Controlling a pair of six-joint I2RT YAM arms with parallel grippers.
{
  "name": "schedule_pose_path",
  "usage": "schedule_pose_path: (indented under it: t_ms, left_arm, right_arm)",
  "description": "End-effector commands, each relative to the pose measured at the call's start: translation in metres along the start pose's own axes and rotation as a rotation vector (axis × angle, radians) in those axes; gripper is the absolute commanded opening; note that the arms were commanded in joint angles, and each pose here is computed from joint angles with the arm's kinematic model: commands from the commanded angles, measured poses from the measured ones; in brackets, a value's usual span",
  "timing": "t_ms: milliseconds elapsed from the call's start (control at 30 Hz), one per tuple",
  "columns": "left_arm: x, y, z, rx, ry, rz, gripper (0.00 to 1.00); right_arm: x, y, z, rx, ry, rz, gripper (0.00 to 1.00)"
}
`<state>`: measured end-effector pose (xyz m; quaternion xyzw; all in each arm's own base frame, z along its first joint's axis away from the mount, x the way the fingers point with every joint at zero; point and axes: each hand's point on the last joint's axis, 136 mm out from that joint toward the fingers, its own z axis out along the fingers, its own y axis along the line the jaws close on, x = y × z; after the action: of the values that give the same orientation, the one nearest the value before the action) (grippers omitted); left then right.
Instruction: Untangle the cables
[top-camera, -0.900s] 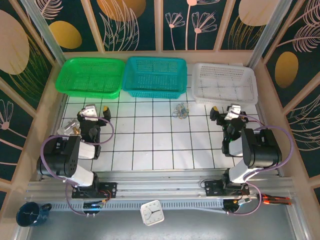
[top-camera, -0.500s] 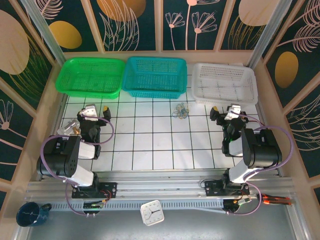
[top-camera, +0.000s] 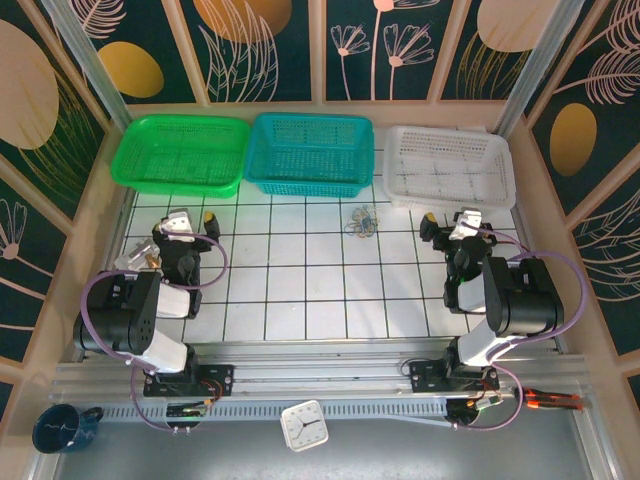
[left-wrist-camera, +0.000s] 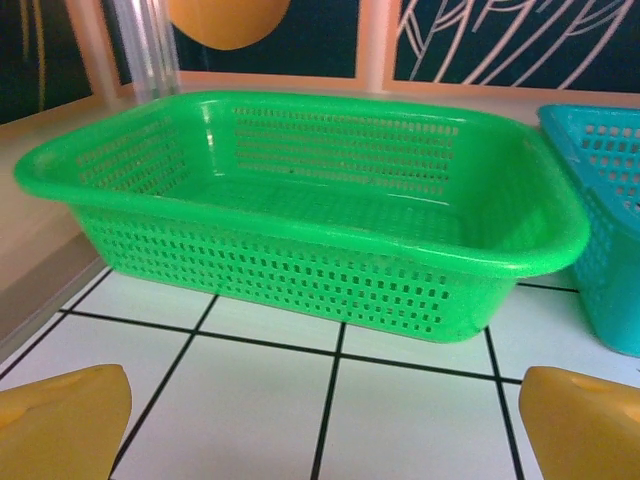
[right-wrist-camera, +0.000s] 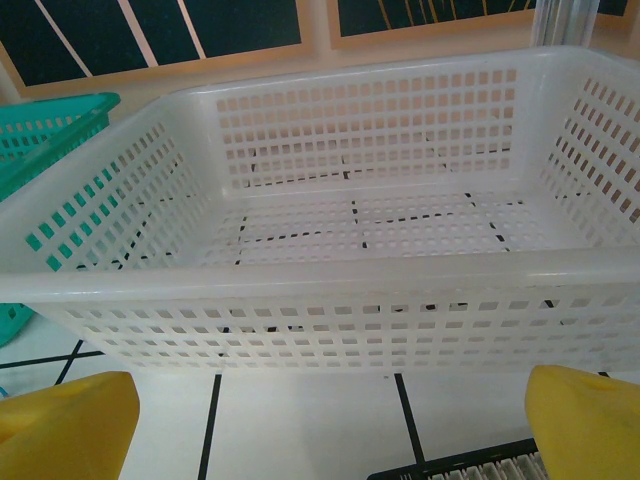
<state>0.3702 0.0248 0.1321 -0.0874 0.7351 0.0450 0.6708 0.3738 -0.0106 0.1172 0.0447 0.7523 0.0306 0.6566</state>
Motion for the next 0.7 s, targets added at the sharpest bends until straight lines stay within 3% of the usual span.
schedule_pose_path:
  t_ms: [0, 367, 667]
  left_arm:
    - [-0.008, 0.016, -0.002, -0.086, -0.041, -0.051, 0.99]
    - [-0.012, 0.015, -0.003, -0.078, -0.051, -0.052, 0.99]
    - [-0.037, 0.022, -0.003, -0.128, -0.037, -0.060, 0.99]
  right_arm:
    - [-0.011, 0.003, 0.001, -0.014, -0.034, 0.007, 0.99]
    - [-0.012, 0.004, 0.000, -0.021, -0.036, 0.007, 0.99]
    - [-0.054, 0.008, -0.020, -0.003, -0.097, 0.018, 0.99]
